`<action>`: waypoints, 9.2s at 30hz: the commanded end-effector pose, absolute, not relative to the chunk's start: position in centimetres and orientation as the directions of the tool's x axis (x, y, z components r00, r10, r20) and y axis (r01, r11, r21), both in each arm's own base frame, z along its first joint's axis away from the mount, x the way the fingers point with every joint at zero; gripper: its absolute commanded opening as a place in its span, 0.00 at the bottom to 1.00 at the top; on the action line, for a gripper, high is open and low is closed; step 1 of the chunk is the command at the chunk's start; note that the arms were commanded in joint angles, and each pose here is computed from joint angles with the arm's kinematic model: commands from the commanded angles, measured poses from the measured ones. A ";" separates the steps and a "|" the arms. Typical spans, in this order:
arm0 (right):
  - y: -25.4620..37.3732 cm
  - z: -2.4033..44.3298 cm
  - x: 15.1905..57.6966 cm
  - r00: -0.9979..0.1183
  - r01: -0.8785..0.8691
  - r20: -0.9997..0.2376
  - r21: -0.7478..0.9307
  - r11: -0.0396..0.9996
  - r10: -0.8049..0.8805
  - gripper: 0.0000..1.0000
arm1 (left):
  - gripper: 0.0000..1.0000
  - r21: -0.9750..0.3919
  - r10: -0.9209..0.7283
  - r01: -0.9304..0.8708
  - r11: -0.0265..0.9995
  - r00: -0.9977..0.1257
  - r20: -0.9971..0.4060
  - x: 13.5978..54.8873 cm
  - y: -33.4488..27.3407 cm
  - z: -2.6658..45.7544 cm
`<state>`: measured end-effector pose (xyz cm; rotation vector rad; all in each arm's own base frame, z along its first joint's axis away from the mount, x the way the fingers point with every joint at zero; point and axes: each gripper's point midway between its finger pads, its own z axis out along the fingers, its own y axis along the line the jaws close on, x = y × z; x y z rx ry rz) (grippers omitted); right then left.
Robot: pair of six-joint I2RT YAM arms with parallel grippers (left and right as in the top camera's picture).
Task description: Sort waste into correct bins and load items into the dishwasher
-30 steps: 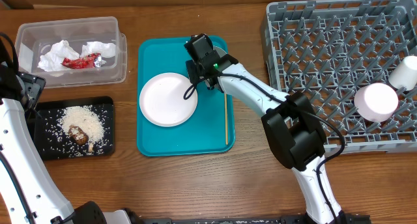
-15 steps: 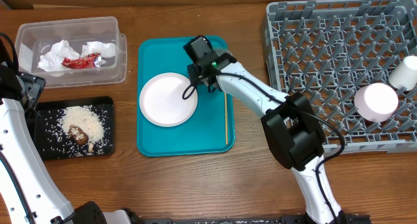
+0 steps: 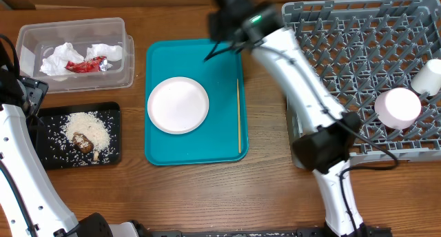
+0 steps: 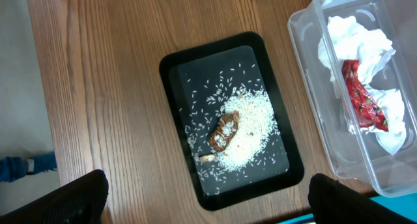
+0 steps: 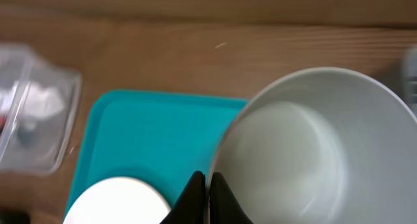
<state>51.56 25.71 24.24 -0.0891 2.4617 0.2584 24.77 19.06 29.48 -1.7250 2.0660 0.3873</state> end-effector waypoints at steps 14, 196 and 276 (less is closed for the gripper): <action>-5.8 25.5 53.6 -0.818 0.072 -0.305 0.787 0.612 0.488 0.04 | 1.00 -0.068 -0.868 -0.982 0.176 -0.122 -0.482 24.7 18.9 29.6; 32.4 7.7 40.5 -0.965 -0.168 -0.230 0.166 0.972 -0.128 0.98 | 1.00 -0.068 -0.868 -0.982 0.176 -0.122 -0.482 24.7 18.9 29.6; -14.6 18.9 50.3 -0.657 0.680 -0.639 -0.274 0.680 0.399 0.04 | 1.00 -0.068 -0.868 -0.982 0.176 -0.122 -0.482 24.7 18.9 29.6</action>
